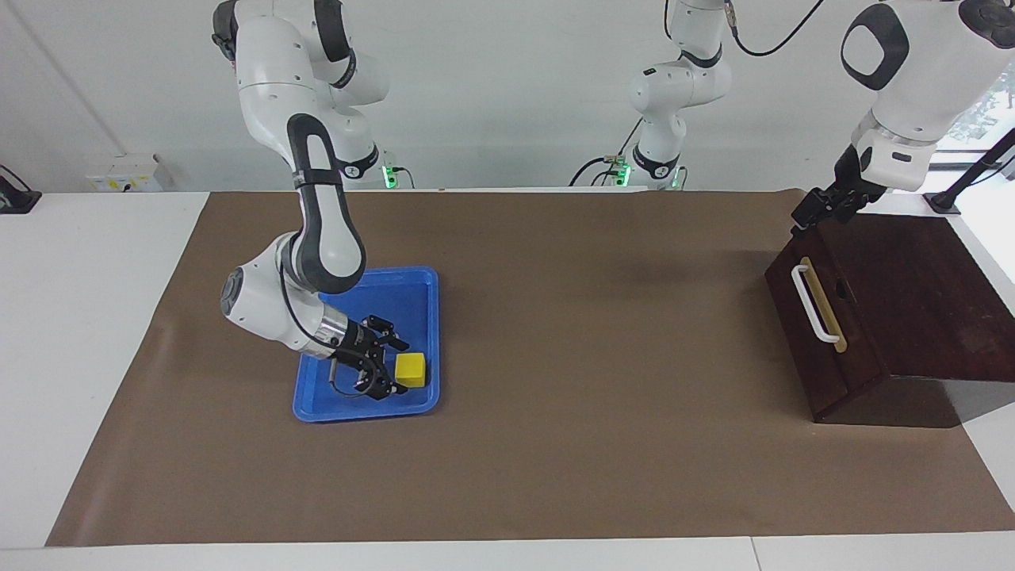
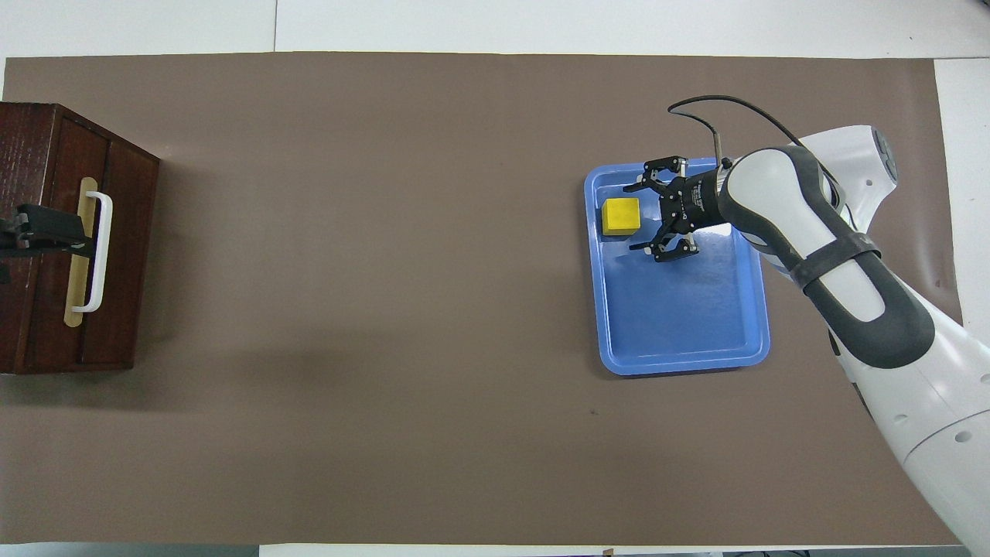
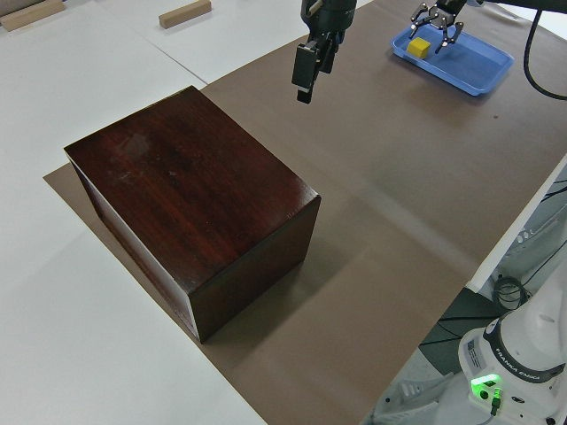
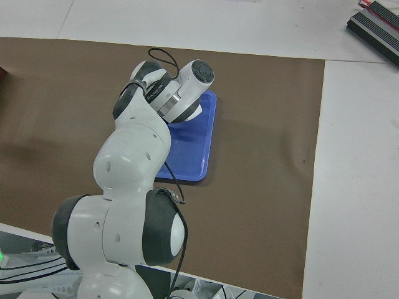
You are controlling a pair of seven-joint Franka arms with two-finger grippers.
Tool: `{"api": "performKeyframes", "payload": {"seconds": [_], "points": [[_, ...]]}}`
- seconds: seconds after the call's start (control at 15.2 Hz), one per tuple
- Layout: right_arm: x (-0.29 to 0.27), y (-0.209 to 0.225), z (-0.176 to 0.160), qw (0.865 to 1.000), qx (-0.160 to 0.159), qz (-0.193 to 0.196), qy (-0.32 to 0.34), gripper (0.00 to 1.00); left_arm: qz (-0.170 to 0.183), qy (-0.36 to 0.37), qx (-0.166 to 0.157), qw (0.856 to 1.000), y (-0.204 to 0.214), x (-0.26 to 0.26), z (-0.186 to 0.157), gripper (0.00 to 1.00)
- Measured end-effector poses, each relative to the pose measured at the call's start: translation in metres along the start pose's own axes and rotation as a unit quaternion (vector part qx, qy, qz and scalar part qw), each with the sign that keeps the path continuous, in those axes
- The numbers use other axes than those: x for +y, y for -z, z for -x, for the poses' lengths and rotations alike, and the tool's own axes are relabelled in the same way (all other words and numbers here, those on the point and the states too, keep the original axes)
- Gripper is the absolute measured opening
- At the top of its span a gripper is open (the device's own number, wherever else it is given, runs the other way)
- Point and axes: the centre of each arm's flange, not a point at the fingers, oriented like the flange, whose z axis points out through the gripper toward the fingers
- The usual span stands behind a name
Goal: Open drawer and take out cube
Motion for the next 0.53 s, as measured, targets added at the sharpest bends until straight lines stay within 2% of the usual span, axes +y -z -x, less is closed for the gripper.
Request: {"api": "performKeyframes", "payload": {"seconds": [0.26, 0.39, 0.53], "points": [[0.003, 0.045, 0.018, 1.000, 0.005, 0.018, 0.024, 0.99, -0.001, -0.039, -0.001, 0.999, 0.000, 0.040, 0.010, 1.00], [0.005, 0.092, 0.038, 0.998, 0.025, 0.021, 0.055, 0.99, -0.001, -0.048, -0.001, 0.999, 0.000, 0.044, 0.011, 1.00], [0.013, 0.144, 0.062, 0.994, 0.059, 0.024, 0.092, 1.00, -0.002, -0.051, -0.006, 0.999, 0.000, 0.042, 0.012, 1.00]]}}
